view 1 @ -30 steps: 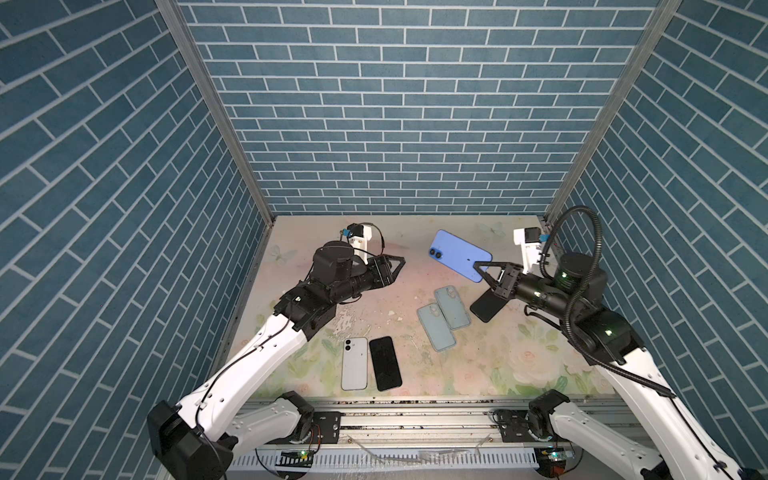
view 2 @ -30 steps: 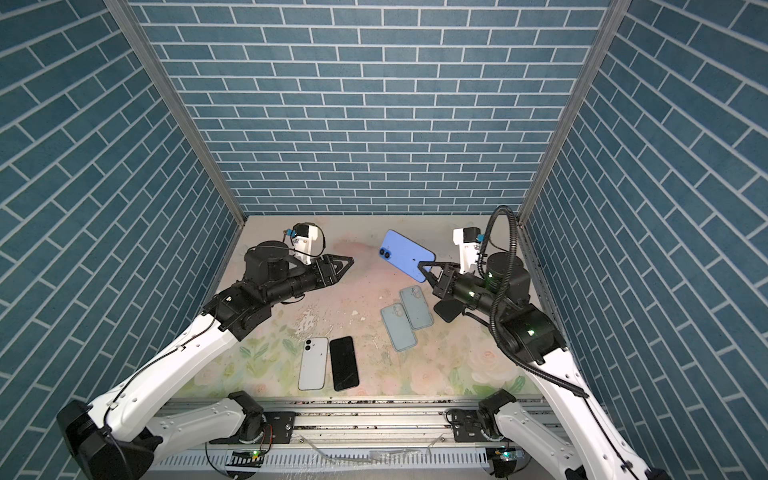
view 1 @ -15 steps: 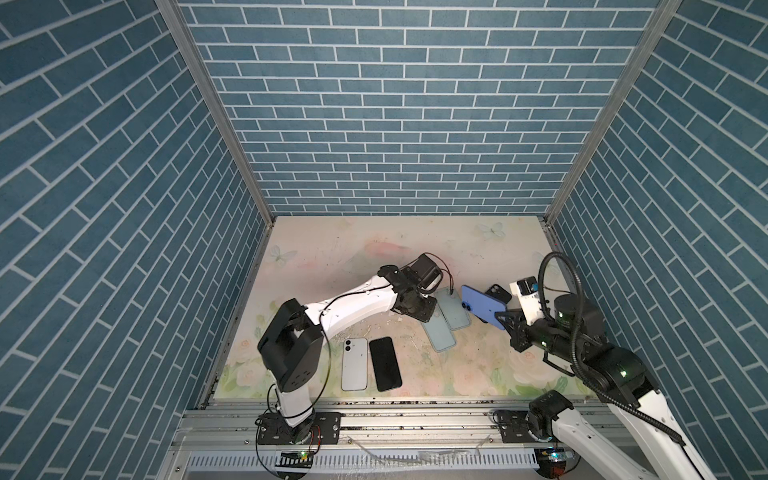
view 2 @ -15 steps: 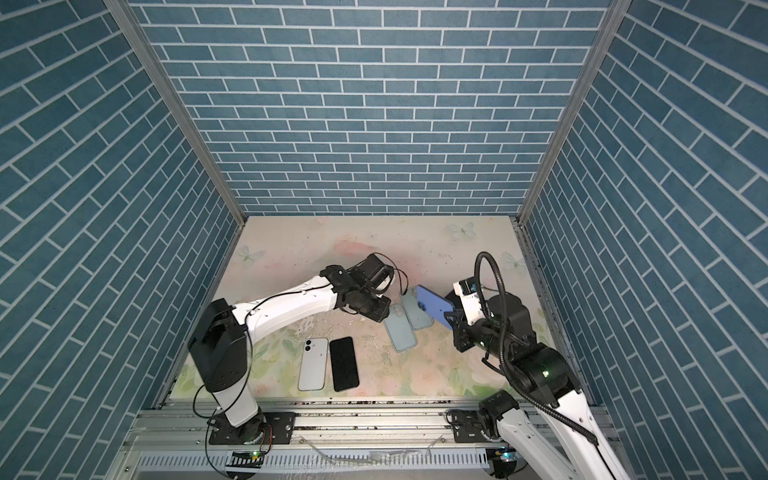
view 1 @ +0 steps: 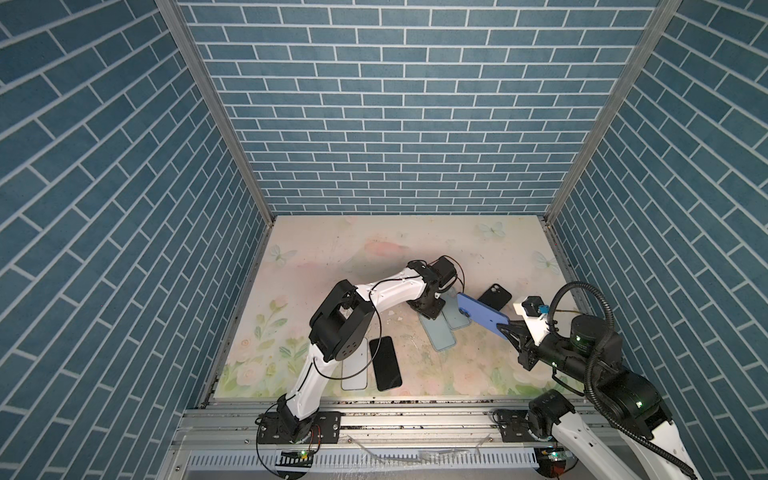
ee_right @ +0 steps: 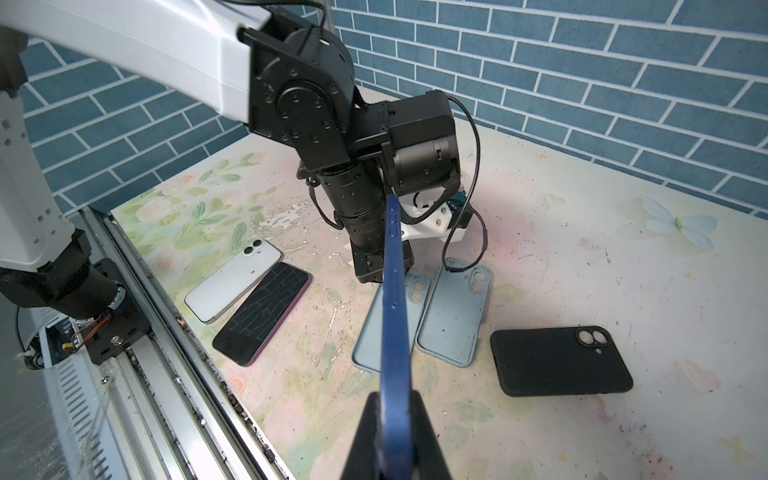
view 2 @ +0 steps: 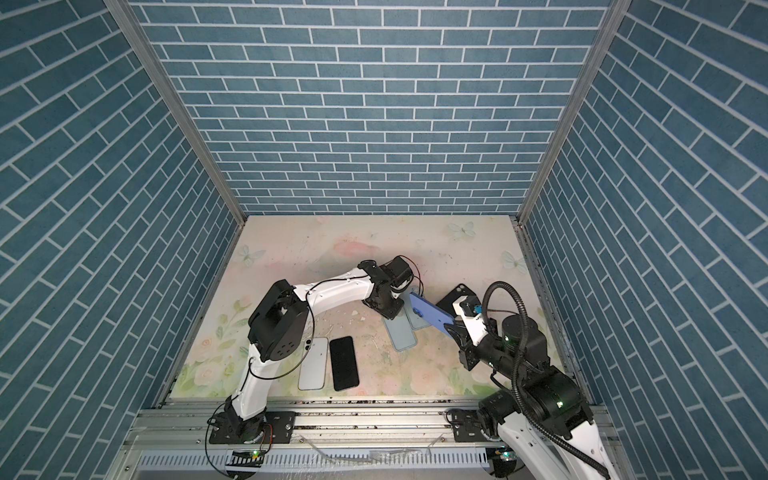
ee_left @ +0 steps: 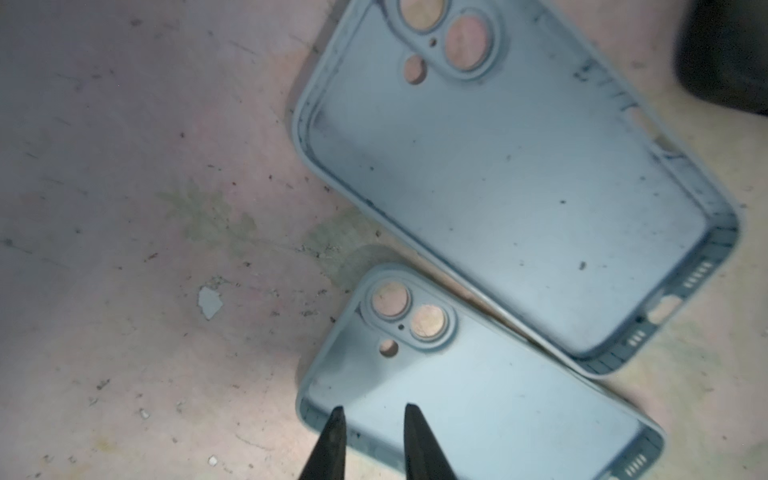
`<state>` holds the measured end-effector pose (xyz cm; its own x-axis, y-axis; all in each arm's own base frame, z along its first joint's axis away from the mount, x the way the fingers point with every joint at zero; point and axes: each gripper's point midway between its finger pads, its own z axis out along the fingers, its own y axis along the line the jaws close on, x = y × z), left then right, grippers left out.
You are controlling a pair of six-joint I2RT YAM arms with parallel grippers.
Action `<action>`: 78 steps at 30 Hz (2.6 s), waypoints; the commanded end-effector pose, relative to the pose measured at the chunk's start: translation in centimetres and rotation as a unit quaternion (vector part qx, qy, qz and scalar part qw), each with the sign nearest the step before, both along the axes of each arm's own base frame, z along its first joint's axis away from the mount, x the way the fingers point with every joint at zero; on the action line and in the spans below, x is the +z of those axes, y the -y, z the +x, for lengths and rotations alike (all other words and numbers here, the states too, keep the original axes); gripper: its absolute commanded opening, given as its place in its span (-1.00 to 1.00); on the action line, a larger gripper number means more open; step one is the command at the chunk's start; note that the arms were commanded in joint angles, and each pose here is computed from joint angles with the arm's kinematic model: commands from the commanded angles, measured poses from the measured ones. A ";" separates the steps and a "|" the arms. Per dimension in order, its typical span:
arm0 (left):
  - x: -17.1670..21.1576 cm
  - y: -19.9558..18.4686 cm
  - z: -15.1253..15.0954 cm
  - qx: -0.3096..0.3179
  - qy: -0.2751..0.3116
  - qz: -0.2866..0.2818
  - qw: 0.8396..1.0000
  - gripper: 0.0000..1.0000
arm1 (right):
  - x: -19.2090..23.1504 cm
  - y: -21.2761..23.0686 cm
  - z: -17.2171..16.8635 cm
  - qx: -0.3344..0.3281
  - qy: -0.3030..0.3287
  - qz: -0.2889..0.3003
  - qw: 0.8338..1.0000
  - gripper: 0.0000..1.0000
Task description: Put the phone into the phone case
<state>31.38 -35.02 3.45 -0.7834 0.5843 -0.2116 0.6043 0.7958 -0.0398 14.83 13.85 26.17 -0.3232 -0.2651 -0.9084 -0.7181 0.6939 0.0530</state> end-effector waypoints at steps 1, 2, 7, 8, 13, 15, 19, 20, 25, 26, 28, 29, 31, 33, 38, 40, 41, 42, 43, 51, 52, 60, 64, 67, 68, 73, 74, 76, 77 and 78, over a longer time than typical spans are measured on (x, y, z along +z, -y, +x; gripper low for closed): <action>-0.4 -1.5 1.4 0.015 -0.010 0.011 1.000 -0.52 | 2.6 0.2 -0.2 0.010 0.056 -0.003 0.998 -1.00; -0.7 -1.7 1.6 0.021 -0.011 0.011 1.000 -0.53 | 2.6 0.2 -0.2 0.011 0.057 -0.005 0.998 -1.00; -1.2 -2.7 2.2 0.032 -0.009 0.012 0.999 -0.54 | 2.4 -0.6 -0.1 0.033 0.045 -0.007 0.998 -1.00; -1.3 -2.8 2.2 0.033 -0.009 0.014 0.999 -0.53 | 2.5 -0.8 0.0 0.035 0.044 -0.006 0.998 -1.00; -1.3 -4.1 2.3 0.038 -0.001 0.036 0.999 -0.51 | 2.9 -1.5 0.5 0.044 0.042 0.003 0.998 -1.00; -1.5 -5.0 2.4 0.049 0.002 0.044 0.998 -0.50 | 3.0 -1.7 0.6 0.046 0.040 0.008 0.998 -1.00; -1.9 -7.6 2.2 0.089 0.003 0.050 0.995 -0.49 | 3.0 -2.0 0.5 0.052 0.034 0.017 0.998 -1.00; -1.8 -8.1 2.1 0.096 0.004 0.048 0.994 -0.49 | 2.8 -2.1 0.5 0.054 0.031 0.019 0.998 -1.00; -1.8 -10.8 1.0 0.118 0.012 0.062 0.991 -0.49 | 1.6 -3.5 0.1 0.098 0.004 0.019 0.995 -1.00; -1.8 -11.1 0.8 0.120 0.011 0.063 0.991 -0.49 | 1.3 -3.8 0.0 0.108 -0.001 0.018 0.994 -1.00; -1.9 -12.0 0.6 0.124 0.008 0.065 0.990 -0.48 | 1.0 -4.3 0.0 0.125 -0.008 0.015 0.992 -1.00; -2.0 -12.4 0.7 0.126 0.007 0.065 0.990 -0.48 | 1.0 -4.6 0.0 0.134 -0.005 0.013 0.991 -1.00; -1.9 -13.4 0.9 0.132 0.004 0.065 0.989 -0.48 | 1.0 -5.1 -0.2 0.162 0.004 0.008 0.987 -1.00; -1.3 -14.2 1.4 0.137 0.003 0.057 0.989 -0.48 | 0.8 -5.9 -0.7 0.204 0.014 -0.001 0.979 -1.00; 3.4 -13.4 2.9 0.127 0.028 -0.040 0.991 -0.39 | -1.4 -7.5 -0.5 0.269 0.054 -0.068 0.959 -1.00; 5.2 -13.3 3.1 0.129 0.027 -0.089 0.987 -0.35 | -2.6 -8.1 0.1 0.284 0.098 -0.118 0.946 -1.00; 5.7 -13.6 3.2 0.135 0.023 -0.107 0.985 -0.35 | -3.1 -8.2 0.6 0.285 0.117 -0.139 0.941 -1.00; 6.1 -14.0 3.0 0.142 0.019 -0.121 0.982 -0.35 | -3.4 -8.5 1.0 0.291 0.140 -0.157 0.933 -1.00; 6.6 -14.4 3.1 0.154 0.016 -0.135 0.979 -0.34 | -3.7 -8.7 1.4 0.297 0.163 -0.175 0.925 -1.00; 10.6 -15.3 1.8 0.186 -0.022 -0.259 0.948 -0.32 | -7.2 -11.0 4.1 0.366 0.370 -0.323 0.790 -1.00; 10.7 -15.7 1.8 0.193 -0.031 -0.268 0.943 -0.32 | -8.0 -11.3 4.9 0.367 0.396 -0.353 0.764 -1.00; 9.7 -17.7 1.4 0.212 -0.059 -0.283 0.934 -0.32 | -9.9 -15.1 9.7 0.310 0.503 -0.476 0.652 -1.00; 8.3 -17.9 1.4 0.223 -0.069 -0.274 0.933 -0.32 | -10.4 -16.2 11.1 0.282 0.505 -0.510 0.636 -1.00; 7.6 -17.8 1.5 0.229 -0.085 -0.274 0.930 -0.31 | -10.7 -17.2 10.6 0.291 0.512 -0.500 0.636 -1.00; 7.4 -17.7 1.6 0.231 -0.089 -0.272 0.930 -0.29 | -10.8 -17.5 10.5 0.293 0.513 -0.496 0.636 -1.00; 6.2 -17.4 1.7 0.240 -0.109 -0.276 0.924 -0.11 | -11.0 -18.7 10.0 0.284 0.514 -0.488 0.645 -1.00; 6.0 -17.4 1.8 0.243 -0.113 -0.275 0.924 -0.11 | -11.2 -18.8 9.9 0.284 0.514 -0.488 0.646 -1.00; 5.4 -17.0 1.9 0.246 -0.125 -0.280 0.920 -0.11 | -11.5 -19.1 9.6 0.283 0.512 -0.485 0.650 -1.00; 5.1 -16.9 2.0 0.248 -0.131 -0.283 0.917 -0.11 | -11.6 -19.2 9.5 0.283 0.512 -0.482 0.652 -1.00; 4.8 -16.7 2.0 0.251 -0.140 -0.286 0.914 -0.11 | -11.8 -19.3 9.3 0.283 0.510 -0.480 0.655 -1.00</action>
